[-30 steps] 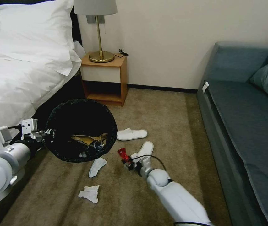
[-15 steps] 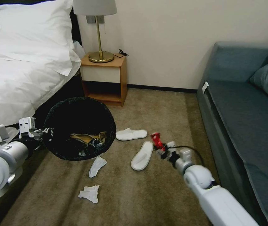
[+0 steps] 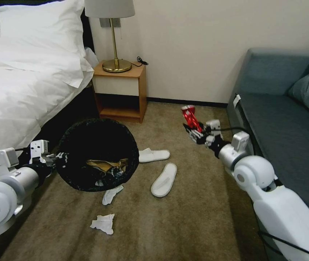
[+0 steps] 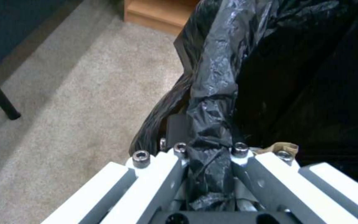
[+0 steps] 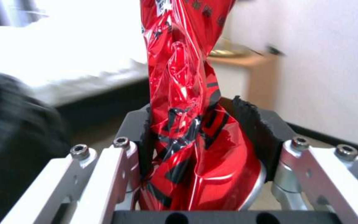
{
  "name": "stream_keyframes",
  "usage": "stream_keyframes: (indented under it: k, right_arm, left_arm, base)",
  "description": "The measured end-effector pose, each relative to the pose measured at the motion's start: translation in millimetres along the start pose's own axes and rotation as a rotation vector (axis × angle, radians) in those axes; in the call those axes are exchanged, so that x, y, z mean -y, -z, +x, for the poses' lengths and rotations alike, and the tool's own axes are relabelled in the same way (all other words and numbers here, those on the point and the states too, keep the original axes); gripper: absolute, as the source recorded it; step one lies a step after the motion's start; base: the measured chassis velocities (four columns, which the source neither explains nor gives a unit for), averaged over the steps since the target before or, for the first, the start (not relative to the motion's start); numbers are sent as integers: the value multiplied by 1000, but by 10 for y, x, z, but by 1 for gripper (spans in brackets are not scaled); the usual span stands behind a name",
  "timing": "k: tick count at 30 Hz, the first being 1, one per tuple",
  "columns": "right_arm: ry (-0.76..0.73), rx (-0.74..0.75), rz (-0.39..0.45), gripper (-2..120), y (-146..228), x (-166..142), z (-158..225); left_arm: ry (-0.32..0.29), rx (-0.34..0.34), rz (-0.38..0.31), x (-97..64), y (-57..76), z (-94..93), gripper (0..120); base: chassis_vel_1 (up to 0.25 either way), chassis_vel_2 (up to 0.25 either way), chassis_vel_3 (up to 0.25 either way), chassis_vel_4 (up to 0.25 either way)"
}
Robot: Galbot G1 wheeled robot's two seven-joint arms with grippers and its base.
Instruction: Pick up the trash bin, then pick up the garbage on the floor and place it into the trash bin.
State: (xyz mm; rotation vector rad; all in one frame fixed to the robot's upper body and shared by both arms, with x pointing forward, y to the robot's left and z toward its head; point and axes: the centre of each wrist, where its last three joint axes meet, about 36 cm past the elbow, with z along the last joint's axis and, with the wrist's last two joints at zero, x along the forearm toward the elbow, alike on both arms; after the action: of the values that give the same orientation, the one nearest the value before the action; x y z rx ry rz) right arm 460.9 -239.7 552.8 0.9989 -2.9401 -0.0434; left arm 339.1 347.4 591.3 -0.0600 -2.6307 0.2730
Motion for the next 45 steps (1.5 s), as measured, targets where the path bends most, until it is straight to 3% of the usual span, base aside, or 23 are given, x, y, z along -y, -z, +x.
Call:
stream_keyframes:
  k: [6, 16, 28, 42, 45]
  right_arm:
    - [186, 55, 15, 44, 319, -408, -261]
    - [409, -24, 9, 44, 167, -1021, -396]
    - [462, -76, 9, 44, 23, -1217, -421]
    - [444, -46, -2, 97, 112, -1372, -511]
    - [441, -33, -3, 99, 149, -1379, -531]
  left_arm:
    - [-2, 0, 2, -12, 11, -26, 2]
    - [-8, -9, 6, -13, 5, -27, 2]
    - [-2, -27, 23, -2, -26, -42, 2]
    - [-16, -35, 25, 65, -86, -25, 2]
    - [-14, -36, 26, 67, -99, -26, 2]
  base:
    - [0, 0, 0, 0]
    - [0, 0, 0, 0]
    - [0, 0, 0, 0]
    - [0, 0, 0, 0]
    - [0, 0, 0, 0]
